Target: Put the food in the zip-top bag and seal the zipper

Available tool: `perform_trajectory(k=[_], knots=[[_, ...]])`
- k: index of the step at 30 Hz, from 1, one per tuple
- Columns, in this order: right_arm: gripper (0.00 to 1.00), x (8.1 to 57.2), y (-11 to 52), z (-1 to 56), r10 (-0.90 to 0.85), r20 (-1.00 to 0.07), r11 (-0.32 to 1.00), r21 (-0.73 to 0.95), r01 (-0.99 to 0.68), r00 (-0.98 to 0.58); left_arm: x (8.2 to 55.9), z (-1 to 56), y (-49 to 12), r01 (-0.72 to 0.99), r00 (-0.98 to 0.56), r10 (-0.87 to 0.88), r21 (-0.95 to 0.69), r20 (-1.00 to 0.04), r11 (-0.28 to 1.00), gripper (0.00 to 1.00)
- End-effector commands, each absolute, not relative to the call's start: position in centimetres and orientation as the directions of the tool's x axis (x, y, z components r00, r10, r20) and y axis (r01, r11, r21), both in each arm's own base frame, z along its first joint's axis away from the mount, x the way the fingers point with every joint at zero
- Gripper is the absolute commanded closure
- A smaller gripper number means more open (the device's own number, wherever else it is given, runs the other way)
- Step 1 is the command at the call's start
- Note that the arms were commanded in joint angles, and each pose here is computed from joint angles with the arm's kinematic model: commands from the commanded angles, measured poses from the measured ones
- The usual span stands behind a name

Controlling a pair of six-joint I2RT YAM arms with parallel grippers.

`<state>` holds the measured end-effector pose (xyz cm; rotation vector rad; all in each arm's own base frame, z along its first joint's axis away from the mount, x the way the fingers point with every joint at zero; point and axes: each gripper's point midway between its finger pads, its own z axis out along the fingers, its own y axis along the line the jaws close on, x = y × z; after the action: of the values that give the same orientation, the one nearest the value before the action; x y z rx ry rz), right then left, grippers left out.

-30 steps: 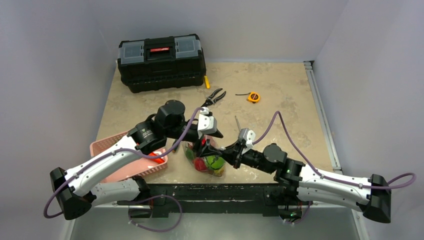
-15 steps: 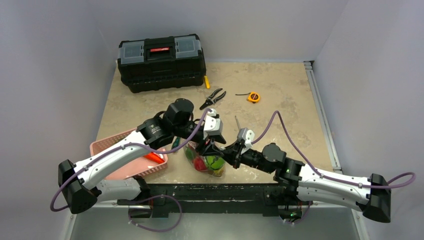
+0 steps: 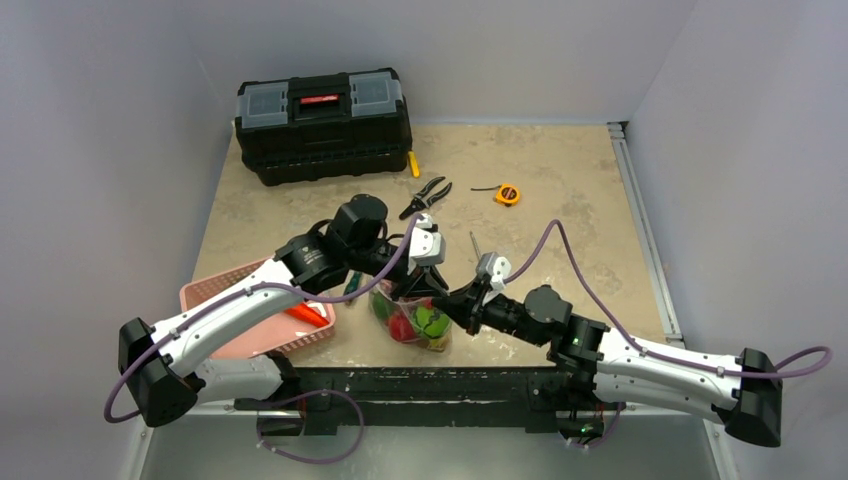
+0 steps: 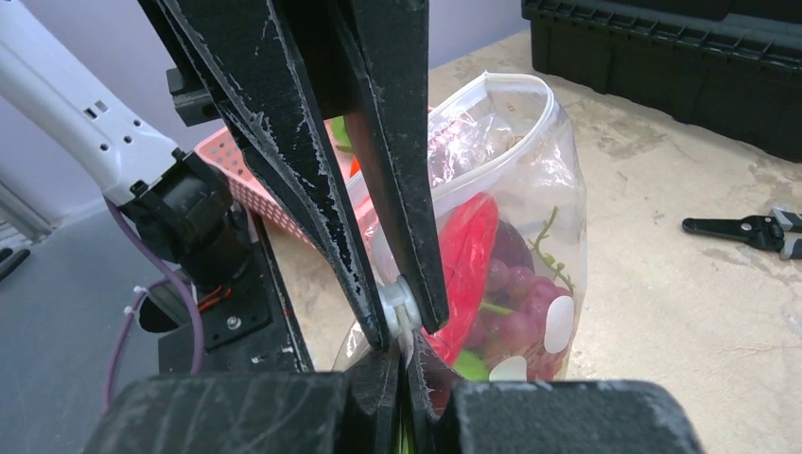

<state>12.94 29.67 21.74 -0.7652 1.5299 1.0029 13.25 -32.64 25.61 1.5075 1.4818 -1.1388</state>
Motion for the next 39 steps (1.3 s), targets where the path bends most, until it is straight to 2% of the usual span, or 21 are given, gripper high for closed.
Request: perform_trajectory(k=[1, 10, 18, 23, 29, 33, 36, 39], knots=[[1.0, 13.2, 30.2, 25.9, 0.194, -0.962, 0.412, 0.259, -0.874, -0.193, 14.4, 26.7, -32.3, 0.998, -0.051, 0.336, -0.063, -0.941, -0.025, 1.0], [1.0, 13.6, 29.3, 28.9, 0.342, -0.909, 0.41, 0.373, -0.832, -0.238, 13.7, 26.4, -32.3, 0.992, -0.077, 0.345, -0.105, -0.935, -0.063, 1.0], [1.0, 14.7, 27.6, 29.6, 0.391, -0.891, 0.478, 0.412, -0.776, -0.232, 13.9, 26.2, -31.3, 0.991, -0.102, 0.342, -0.126, -0.934, -0.048, 1.0], [1.0, 14.9, 27.2, 29.7, 0.422, -0.874, 0.475, 0.439, -0.763, -0.24, 14.2, 26.2, -30.6, 0.989, -0.123, 0.329, -0.142, -0.936, -0.036, 1.0], [1.0, 12.0, 29.1, 28.6, 0.247, -0.953, 0.365, 0.259, -0.894, -0.175, 13.9, 28.1, -30.9, 0.982, -0.157, 0.268, -0.179, -0.951, -0.061, 1.0], [0.88, 11.7, 29.5, 27.1, 0.133, -0.978, 0.36, 0.197, -0.912, -0.158, 13.4, 29.3, -31.1, 0.977, -0.166, 0.244, -0.193, -0.955, -0.092, 1.0], [0.68, 11.8, 29.9, 27.0, 0.11, -0.983, 0.356, 0.175, -0.918, -0.145, 13.1, 29.7, -31.0, 0.975, -0.168, 0.241, -0.198, -0.956, -0.104, 1.0], [0.64, 11.9, 30.7, 27.0, 0.097, -0.985, 0.347, 0.17, -0.922, -0.145, 12.9, 29.7, -30.9, 0.974, -0.169, 0.24, -0.199, -0.956, -0.105, 1.0]])
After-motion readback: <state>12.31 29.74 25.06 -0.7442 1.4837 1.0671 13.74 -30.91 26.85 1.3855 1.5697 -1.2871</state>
